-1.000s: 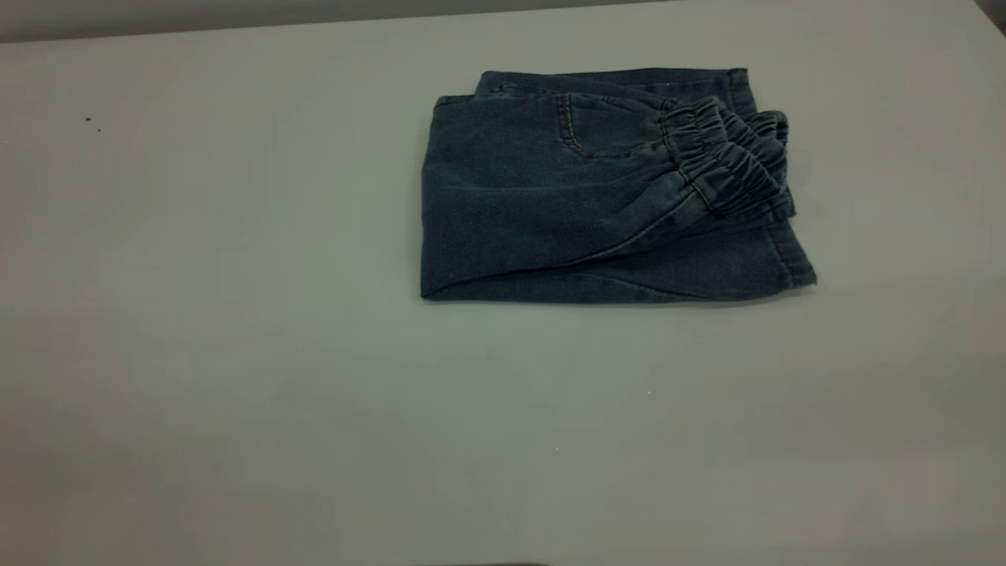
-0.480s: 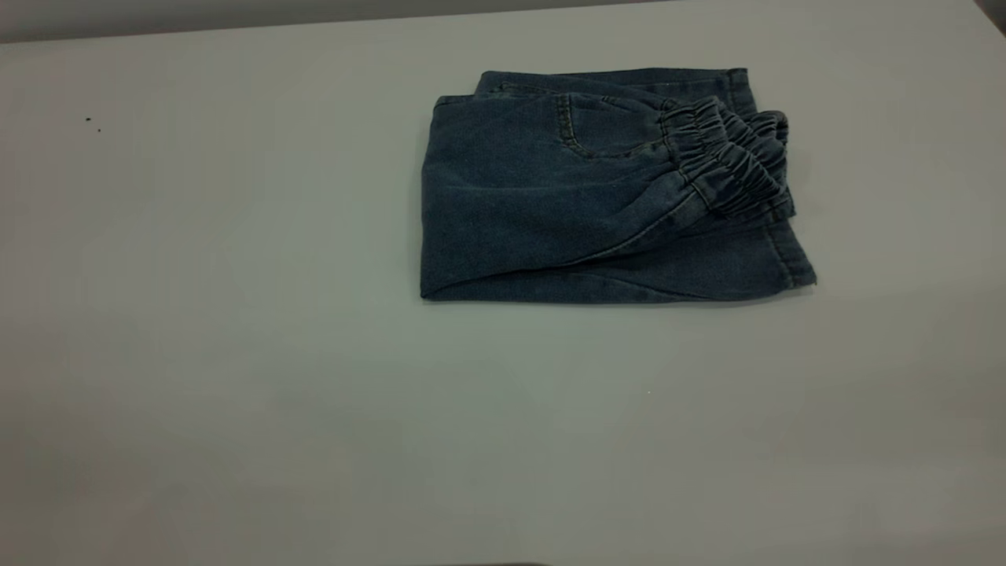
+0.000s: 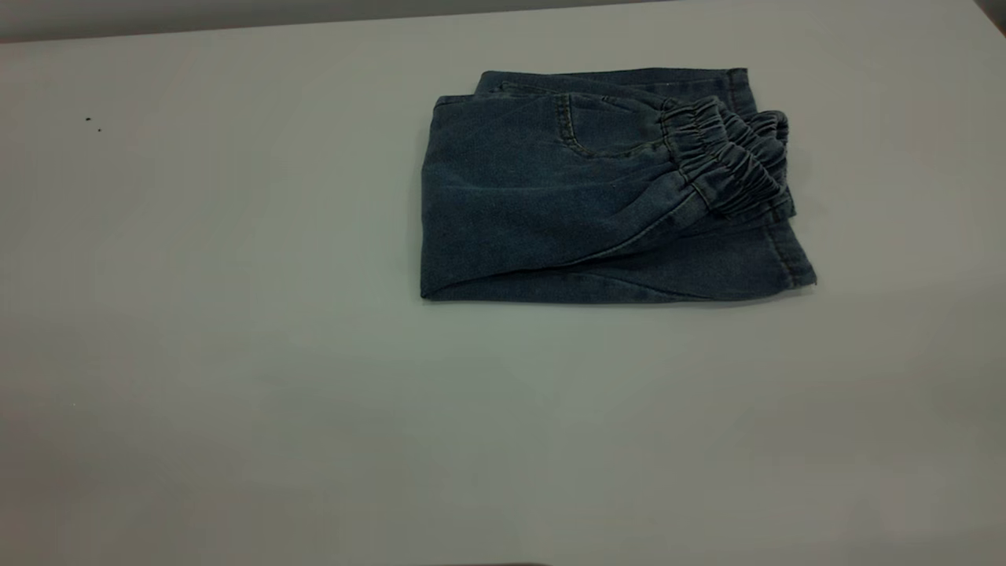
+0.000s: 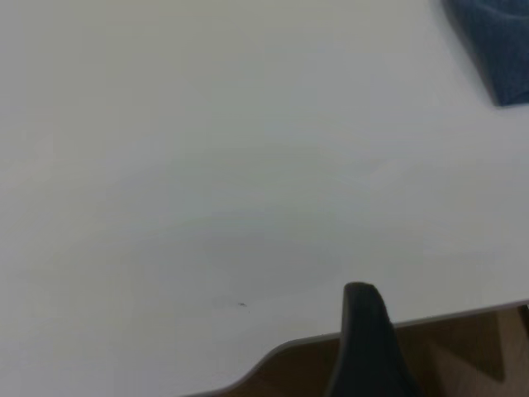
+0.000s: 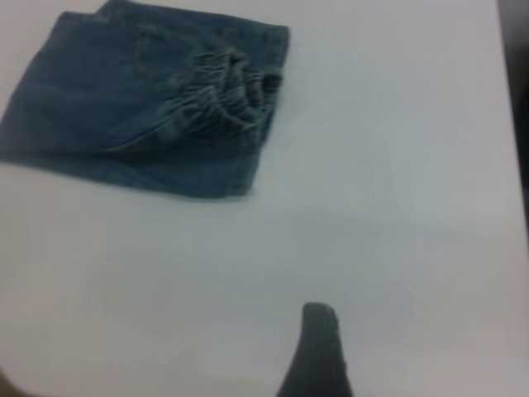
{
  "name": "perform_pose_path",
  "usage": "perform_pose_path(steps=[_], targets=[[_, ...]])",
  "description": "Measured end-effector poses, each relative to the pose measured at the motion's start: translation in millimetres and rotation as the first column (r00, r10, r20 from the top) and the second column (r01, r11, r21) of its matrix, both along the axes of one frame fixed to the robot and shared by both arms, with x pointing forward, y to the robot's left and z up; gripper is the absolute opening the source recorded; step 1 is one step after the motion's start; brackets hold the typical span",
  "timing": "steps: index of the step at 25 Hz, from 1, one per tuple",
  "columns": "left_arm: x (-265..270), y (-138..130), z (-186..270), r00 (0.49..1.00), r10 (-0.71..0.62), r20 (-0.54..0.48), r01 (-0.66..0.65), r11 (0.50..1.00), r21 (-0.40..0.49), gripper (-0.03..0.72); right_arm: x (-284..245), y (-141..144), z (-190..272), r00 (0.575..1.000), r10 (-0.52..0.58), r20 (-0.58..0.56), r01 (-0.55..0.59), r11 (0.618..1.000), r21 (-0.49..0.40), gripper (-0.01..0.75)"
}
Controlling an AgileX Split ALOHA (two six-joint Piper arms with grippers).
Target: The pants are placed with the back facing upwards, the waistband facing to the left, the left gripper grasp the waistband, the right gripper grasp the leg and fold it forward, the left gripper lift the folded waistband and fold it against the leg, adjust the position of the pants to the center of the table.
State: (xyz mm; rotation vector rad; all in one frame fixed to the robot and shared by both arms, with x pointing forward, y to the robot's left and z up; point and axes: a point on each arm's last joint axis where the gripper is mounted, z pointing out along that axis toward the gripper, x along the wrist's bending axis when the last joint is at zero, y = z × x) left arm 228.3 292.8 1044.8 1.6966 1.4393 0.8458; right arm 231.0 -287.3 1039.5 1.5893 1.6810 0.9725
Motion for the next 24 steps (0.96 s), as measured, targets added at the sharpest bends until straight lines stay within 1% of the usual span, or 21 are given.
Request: perform_pose_path(steps=[3, 6, 24], targets=[[0.0, 0.0, 0.0, 1.000, 0.000, 0.000, 0.000, 1.000, 0.000, 0.403, 0.3, -6.9, -0.5, 0.994, -0.107, -0.008, 0.107, 0.994, 0.026, 0.496], [0.0, 0.0, 0.0, 1.000, 0.000, 0.000, 0.000, 1.000, 0.000, 0.403, 0.4, -9.7, -0.4, 0.988, -0.155, -0.010, 0.155, 0.987, 0.044, 0.496], [0.0, -0.1, 0.0, 1.000, -0.001, 0.000, 0.001, 1.000, -0.001, 0.402, 0.5, -10.0, -0.3, 0.987, -0.162, -0.009, 0.163, 0.985, 0.051, 0.496]])
